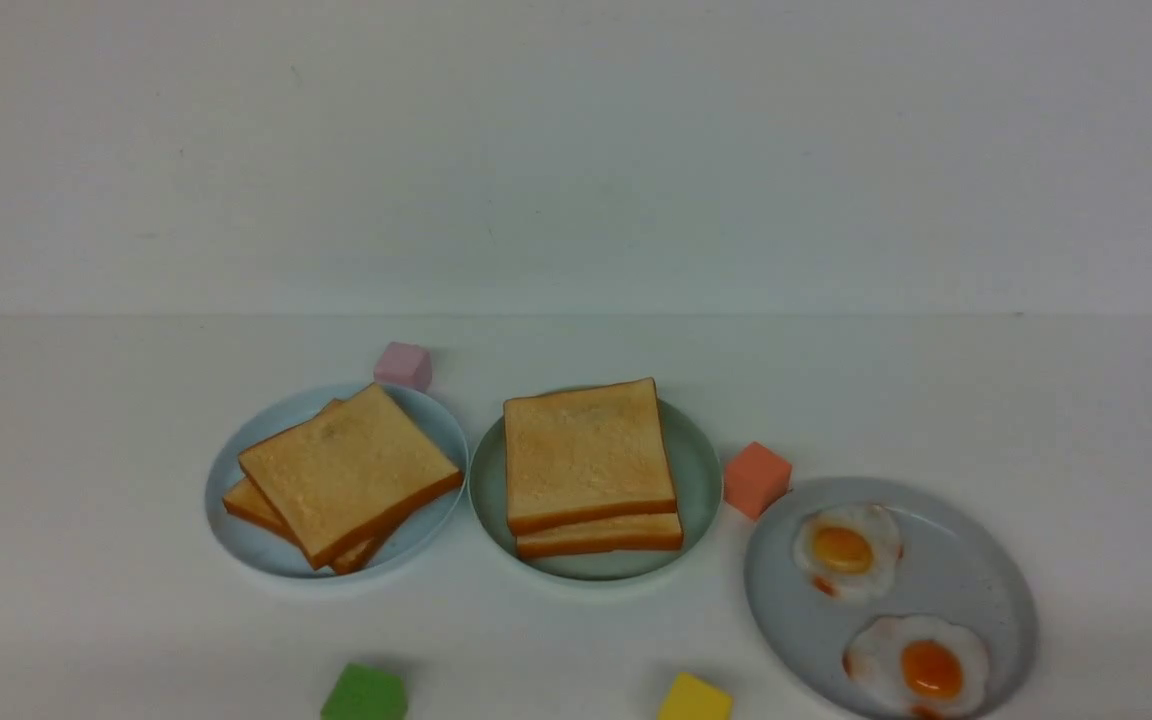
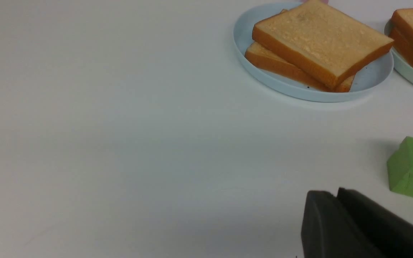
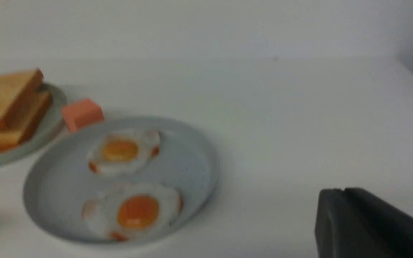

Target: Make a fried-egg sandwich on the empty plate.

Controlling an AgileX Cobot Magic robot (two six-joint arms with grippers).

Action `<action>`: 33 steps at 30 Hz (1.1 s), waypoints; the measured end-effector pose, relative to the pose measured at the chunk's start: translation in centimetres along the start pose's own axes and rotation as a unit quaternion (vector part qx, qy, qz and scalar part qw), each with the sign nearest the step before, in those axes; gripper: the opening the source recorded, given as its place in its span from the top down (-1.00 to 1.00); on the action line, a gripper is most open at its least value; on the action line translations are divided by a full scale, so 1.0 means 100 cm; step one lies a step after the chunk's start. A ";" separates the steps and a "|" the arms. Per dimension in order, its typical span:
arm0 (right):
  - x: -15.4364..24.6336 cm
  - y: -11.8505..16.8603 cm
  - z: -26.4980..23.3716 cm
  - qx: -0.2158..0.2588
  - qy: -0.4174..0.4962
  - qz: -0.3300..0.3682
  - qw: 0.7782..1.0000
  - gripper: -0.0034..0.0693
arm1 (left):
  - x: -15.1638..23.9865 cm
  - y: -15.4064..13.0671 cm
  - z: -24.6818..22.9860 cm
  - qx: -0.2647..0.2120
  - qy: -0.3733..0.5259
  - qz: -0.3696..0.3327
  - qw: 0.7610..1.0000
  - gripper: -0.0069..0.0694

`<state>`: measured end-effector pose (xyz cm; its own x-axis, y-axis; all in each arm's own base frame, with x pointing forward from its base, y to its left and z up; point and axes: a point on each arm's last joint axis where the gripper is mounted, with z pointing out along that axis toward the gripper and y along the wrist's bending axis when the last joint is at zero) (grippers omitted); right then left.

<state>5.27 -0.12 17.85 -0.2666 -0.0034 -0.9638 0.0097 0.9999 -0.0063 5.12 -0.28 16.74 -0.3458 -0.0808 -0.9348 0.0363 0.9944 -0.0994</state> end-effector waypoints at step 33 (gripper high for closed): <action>0.005 -0.001 0.001 0.006 0.021 -0.016 1.000 0.64 | 0.000 0.000 0.000 0.000 0.000 0.000 1.000 0.58</action>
<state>5.19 -0.22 17.30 -0.3063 -0.0347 -0.9513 0.0123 0.9991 -0.0404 5.12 -0.28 16.74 -0.3458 -0.0808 -0.9348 0.0363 0.9944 -0.0994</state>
